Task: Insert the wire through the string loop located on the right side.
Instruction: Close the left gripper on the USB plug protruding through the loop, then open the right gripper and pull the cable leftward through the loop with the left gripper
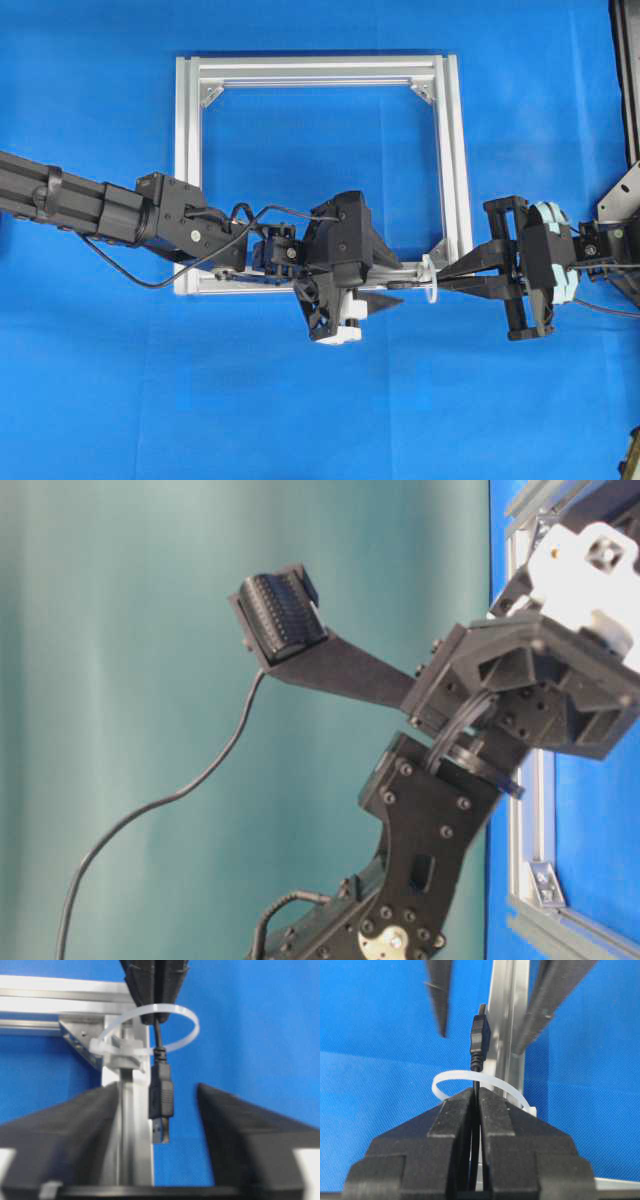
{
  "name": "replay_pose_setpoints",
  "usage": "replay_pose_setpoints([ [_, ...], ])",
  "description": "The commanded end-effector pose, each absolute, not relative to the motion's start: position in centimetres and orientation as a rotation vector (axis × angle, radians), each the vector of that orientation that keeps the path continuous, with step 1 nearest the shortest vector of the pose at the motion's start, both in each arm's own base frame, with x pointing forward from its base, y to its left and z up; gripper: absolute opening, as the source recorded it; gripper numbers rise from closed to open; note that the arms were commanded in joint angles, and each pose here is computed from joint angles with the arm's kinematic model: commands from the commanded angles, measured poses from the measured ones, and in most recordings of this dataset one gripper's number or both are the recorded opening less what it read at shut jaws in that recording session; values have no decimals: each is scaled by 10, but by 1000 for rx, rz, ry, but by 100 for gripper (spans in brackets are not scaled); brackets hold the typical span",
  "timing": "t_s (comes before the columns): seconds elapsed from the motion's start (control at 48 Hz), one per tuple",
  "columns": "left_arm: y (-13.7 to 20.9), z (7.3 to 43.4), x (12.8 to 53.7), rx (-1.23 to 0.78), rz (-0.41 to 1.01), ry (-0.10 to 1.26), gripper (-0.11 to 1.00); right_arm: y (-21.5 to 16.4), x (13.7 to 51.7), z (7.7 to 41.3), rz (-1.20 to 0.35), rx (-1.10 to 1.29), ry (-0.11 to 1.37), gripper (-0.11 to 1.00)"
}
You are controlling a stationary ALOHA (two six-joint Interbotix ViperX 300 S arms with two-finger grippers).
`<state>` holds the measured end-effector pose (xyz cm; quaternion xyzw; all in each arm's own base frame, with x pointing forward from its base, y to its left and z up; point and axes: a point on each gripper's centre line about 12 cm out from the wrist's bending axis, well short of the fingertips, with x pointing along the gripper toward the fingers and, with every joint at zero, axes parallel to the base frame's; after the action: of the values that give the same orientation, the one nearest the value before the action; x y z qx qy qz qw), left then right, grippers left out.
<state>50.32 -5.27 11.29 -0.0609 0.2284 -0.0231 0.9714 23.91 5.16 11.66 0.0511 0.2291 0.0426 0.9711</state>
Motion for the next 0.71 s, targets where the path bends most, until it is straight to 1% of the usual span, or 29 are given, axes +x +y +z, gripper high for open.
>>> replay_pose_setpoints([
  [0.0, -48, 133, 509, -127, -41, 413, 38, 52, 245, 124, 85, 112, 430, -3],
  [0.083, -46, 132, 508, -125, -38, 416, 15, 53, 245, 124, 86, 109, 426, -3],
  [0.125, -46, 131, 508, -125, -38, 417, 8, 53, 245, 124, 88, 109, 428, -3],
  [0.687, -44, 131, 508, -129, -33, 420, 9, 51, 241, 123, 85, 109, 436, -2],
])
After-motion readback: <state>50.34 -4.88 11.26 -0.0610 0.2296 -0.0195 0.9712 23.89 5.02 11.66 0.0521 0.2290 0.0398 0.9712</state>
